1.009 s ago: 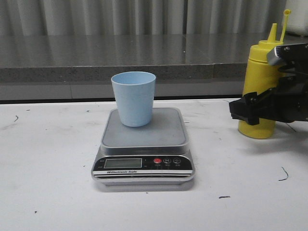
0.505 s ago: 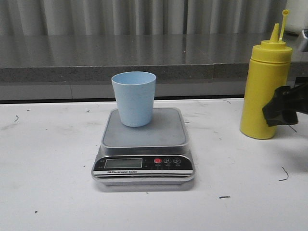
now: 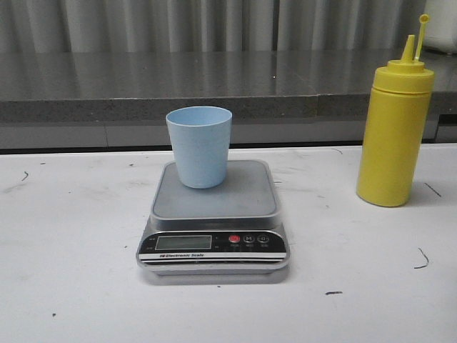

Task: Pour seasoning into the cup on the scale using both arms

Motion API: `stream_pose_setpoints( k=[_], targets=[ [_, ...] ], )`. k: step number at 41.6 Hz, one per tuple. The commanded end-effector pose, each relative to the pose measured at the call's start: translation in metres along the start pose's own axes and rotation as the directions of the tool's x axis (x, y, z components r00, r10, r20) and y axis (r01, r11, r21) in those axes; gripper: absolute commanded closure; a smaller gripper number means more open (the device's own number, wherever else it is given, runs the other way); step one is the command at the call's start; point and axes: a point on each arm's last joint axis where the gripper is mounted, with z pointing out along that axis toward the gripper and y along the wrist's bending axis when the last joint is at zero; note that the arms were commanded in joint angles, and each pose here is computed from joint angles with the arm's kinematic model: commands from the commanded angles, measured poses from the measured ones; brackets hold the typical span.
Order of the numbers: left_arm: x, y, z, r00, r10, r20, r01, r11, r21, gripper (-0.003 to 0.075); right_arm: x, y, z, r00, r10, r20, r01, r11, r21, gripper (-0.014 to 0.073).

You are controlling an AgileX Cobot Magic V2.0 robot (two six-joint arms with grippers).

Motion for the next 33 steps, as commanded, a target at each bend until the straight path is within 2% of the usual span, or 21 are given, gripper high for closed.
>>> stream_pose_setpoints(
  k=[1, 7, 12, 25, 33],
  targets=[
    [-0.014, -0.001, -0.006, 0.995, -0.012, 0.1, 0.011, 1.0, 0.006, 0.0479, -0.008, 0.001, -0.034, 0.998, -0.062, 0.016, 0.063, 0.998, -0.026, -0.0069],
    [-0.014, -0.001, -0.006, 0.995, -0.012, 0.1, 0.011, 1.0, 0.006, 0.0479, -0.002, 0.004, -0.067, 0.991, -0.133, 0.022, 0.135, 0.984, -0.115, -0.0069],
    [-0.014, -0.001, -0.006, 0.995, -0.012, 0.1, 0.011, 1.0, 0.006, 0.0479, 0.005, 0.006, -0.088, 0.989, -0.12, 0.082, 0.133, 0.975, -0.176, -0.0069],
    [-0.014, -0.001, -0.006, 0.995, -0.012, 0.1, 0.011, 1.0, 0.006, 0.0479, 0.028, -0.004, -0.141, 0.951, -0.078, 0.3, 0.139, 0.972, -0.188, -0.0069],
    [-0.014, -0.001, -0.006, 0.995, -0.012, 0.1, 0.011, 1.0, 0.006, 0.0479, 0.039, -0.008, -0.157, 0.931, -0.068, 0.358, 0.143, 0.972, -0.189, -0.0069]
  ],
)
